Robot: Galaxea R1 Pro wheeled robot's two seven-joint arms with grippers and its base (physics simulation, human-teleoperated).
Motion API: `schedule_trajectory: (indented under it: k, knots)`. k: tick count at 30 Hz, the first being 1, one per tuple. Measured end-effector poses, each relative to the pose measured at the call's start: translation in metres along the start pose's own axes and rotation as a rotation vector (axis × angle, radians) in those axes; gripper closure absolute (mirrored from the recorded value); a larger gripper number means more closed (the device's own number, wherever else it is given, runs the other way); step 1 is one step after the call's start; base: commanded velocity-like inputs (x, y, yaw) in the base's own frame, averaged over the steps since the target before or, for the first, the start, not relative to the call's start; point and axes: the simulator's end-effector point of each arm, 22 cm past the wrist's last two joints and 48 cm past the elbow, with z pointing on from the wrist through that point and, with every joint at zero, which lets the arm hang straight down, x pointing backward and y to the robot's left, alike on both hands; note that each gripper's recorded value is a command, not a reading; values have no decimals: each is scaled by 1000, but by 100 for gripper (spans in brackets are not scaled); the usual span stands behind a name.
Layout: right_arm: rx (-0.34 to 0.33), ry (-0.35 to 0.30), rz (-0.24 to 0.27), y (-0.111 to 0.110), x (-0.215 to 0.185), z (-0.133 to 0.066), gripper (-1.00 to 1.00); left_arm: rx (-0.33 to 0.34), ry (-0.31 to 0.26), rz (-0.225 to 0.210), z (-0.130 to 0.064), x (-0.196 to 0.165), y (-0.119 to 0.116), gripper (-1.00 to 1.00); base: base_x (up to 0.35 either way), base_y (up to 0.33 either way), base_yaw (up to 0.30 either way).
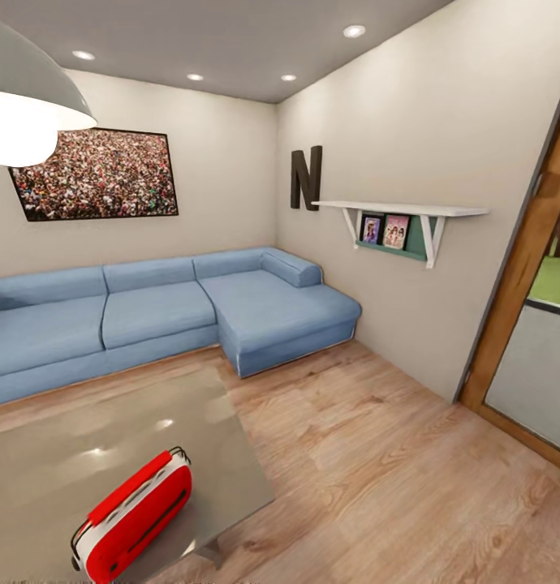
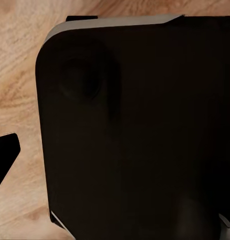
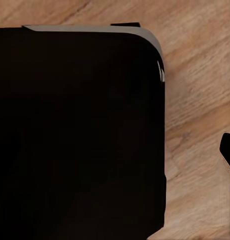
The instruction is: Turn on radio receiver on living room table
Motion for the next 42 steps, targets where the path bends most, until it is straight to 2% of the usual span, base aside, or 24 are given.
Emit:
schedule_trajectory:
  k: [42]
  knots:
    - [2,31,-4,-1,12,-1,-100,0,32,-1,0,12,0,-100,0,0,218]
